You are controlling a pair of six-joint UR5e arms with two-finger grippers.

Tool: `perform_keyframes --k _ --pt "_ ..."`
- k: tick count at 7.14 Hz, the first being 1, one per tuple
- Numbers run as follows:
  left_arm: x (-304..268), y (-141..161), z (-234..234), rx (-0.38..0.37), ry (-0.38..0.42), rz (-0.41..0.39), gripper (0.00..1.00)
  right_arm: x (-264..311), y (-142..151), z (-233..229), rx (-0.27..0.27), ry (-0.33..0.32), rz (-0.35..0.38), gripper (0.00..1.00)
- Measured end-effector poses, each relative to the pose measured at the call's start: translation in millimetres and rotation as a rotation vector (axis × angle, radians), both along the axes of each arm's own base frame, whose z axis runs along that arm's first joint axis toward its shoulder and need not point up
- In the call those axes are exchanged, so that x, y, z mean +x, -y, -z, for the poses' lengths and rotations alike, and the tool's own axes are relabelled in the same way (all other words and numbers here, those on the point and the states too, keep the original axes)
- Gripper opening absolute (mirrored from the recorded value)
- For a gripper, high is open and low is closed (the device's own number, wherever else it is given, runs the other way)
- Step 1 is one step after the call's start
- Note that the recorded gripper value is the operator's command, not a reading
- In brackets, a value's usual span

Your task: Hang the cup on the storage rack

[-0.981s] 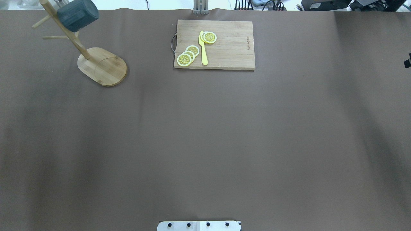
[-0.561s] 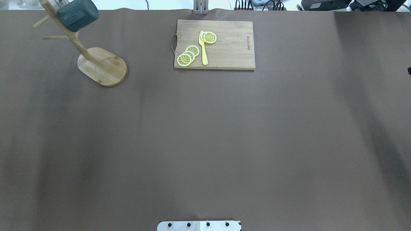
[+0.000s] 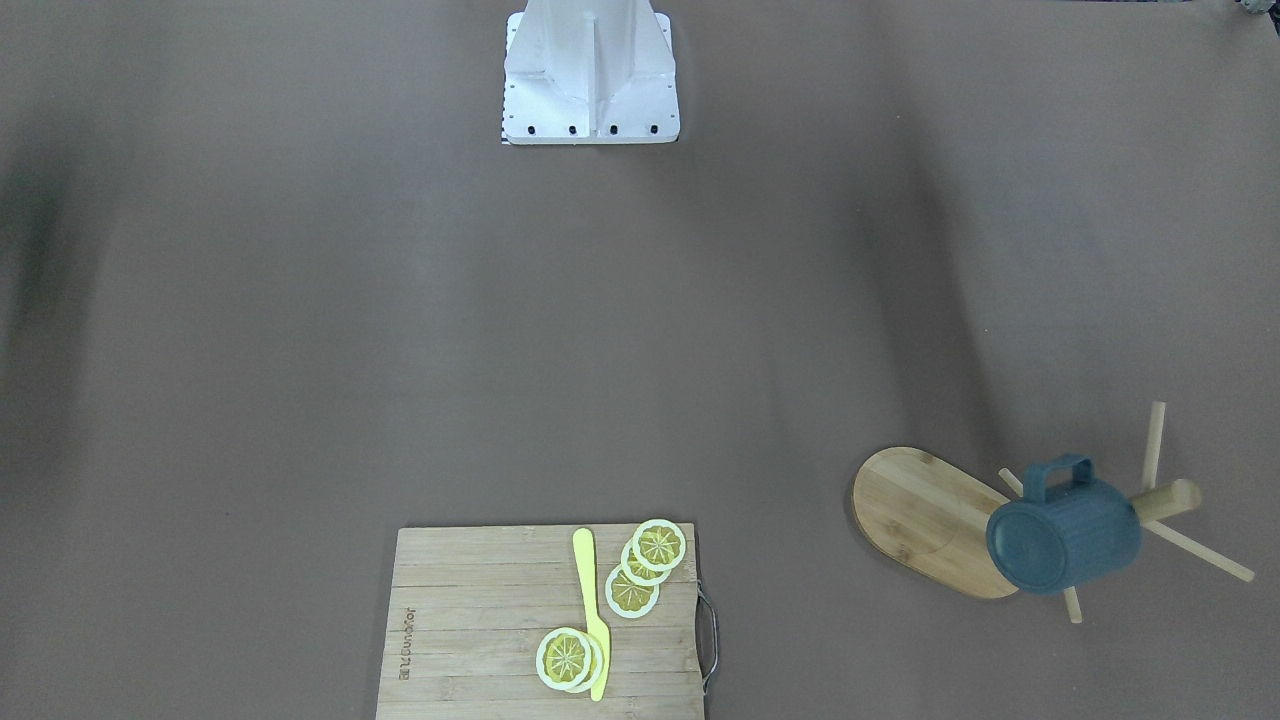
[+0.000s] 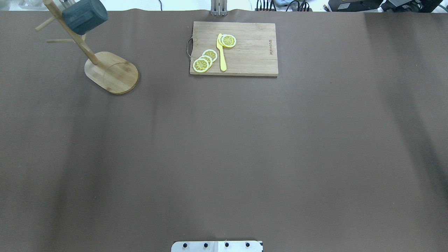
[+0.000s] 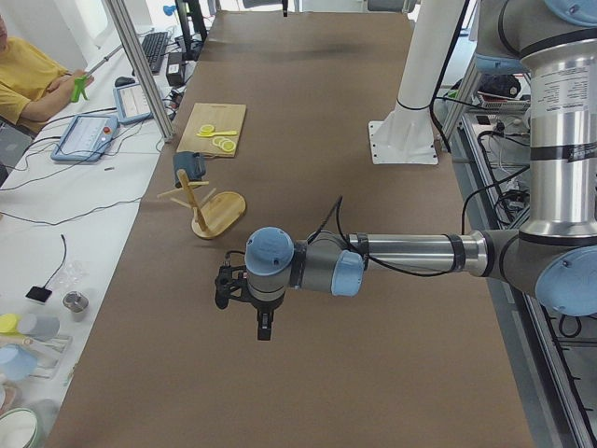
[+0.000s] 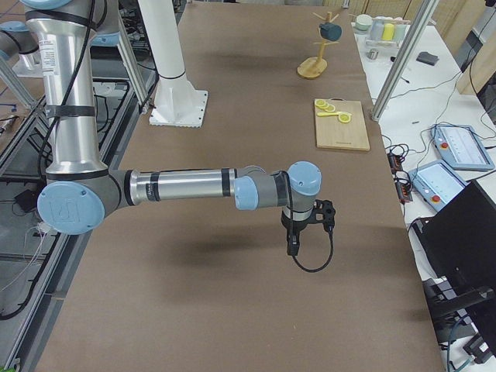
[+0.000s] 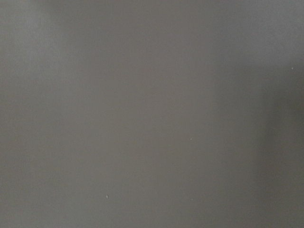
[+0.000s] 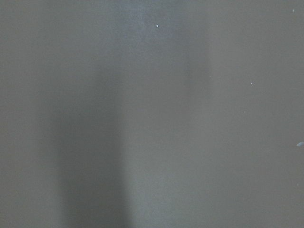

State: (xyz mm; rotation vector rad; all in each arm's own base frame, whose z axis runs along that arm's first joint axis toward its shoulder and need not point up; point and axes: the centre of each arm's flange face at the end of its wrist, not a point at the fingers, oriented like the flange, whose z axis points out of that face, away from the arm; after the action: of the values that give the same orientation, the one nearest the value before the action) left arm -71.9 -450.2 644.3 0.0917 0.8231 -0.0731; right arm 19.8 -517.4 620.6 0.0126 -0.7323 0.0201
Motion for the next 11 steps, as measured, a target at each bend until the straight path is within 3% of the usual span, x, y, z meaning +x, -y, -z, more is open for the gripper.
perform_keyframes --k 5,11 --pt "46 18 14 0.023 0.002 -0.094 0.98 18 -21 -24 -0.029 0.027 0.03 1.0" --pt "50 18 20 0.03 -0.006 -0.1 0.98 18 -14 -16 -0.01 0.026 0.032 1.0"
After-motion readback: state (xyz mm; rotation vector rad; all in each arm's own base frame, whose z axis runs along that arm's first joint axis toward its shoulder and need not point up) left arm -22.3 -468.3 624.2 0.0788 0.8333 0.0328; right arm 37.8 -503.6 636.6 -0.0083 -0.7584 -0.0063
